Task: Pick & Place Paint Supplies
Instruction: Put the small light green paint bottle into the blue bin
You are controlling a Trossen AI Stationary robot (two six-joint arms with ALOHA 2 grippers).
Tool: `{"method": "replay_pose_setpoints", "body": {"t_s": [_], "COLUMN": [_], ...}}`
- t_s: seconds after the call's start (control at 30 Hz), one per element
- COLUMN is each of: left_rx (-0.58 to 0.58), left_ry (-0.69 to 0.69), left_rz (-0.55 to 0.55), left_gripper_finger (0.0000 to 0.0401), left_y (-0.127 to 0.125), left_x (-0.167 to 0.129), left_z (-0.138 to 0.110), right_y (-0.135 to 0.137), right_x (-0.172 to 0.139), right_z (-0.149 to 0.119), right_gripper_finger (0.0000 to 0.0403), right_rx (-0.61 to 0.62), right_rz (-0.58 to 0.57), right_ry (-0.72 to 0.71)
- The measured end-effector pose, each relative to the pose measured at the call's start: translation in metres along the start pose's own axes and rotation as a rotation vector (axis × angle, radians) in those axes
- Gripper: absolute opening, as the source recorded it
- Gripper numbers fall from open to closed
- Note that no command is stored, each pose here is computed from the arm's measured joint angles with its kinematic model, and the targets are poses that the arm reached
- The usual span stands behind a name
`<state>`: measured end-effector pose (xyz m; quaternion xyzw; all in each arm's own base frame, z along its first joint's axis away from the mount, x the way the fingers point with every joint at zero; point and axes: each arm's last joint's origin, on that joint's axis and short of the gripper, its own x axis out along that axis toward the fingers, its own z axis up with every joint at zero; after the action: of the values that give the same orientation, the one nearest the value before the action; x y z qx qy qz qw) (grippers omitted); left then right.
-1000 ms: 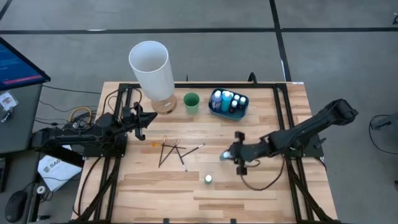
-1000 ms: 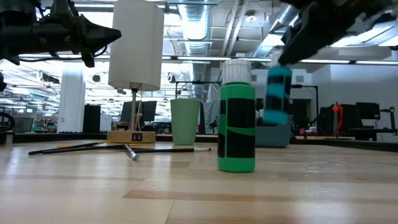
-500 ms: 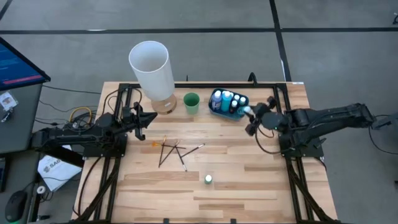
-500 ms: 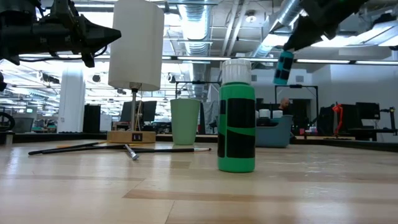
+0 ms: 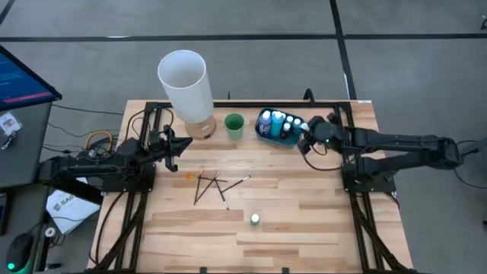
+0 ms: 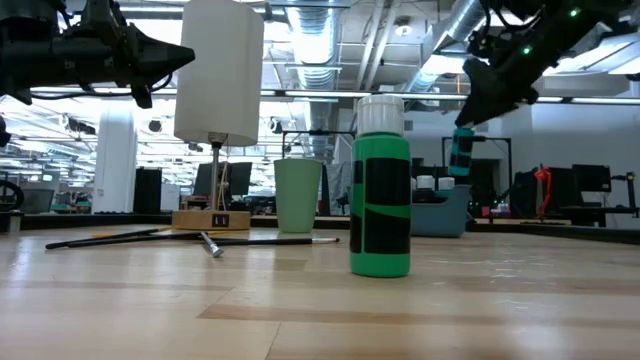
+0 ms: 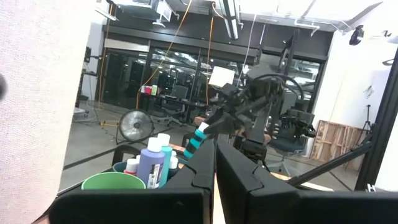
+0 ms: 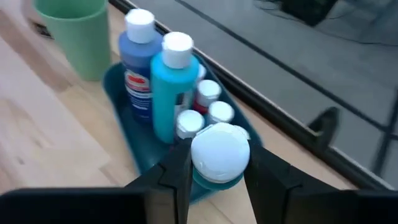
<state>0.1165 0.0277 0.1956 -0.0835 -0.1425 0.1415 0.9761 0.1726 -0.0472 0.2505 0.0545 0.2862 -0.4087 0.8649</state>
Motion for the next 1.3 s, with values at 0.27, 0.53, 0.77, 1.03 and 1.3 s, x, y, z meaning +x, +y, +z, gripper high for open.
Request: {"method": "replay_pose_setpoints", "body": {"t_s": [0.27,0.53,0.77,1.03,1.3], "left_rx": [0.000,0.000,0.000,0.000,0.000], "left_ry": [0.000,0.001,0.001,0.001,0.000], "left_rz": [0.000,0.000,0.000,0.000,0.000], "left_gripper_finger": [0.0002,0.0002,0.0002,0.0002,0.0002], "left_y": [0.000,0.000,0.000,0.000,0.000], "left_x": [0.000,0.000,0.000,0.000,0.000], "left_z": [0.000,0.000,0.000,0.000,0.000], "right_y": [-0.007,-0.010,-0.011,-0.010,-0.009], "right_x": [0.024,0.043,0.059,0.081,0.094], "right_z": [-0.008,-0.021,-0.024,-0.030,-0.033], "right_gripper_finger": [0.0114,0.0114,0.0114,0.0114,0.0114], "right_rx": [0.030,0.045,0.044,0.029,0.022], "right_rz": [0.051,0.079,0.080,0.090,0.097], "right_ry": [0.020,0.047,0.094,0.159,0.176]}}
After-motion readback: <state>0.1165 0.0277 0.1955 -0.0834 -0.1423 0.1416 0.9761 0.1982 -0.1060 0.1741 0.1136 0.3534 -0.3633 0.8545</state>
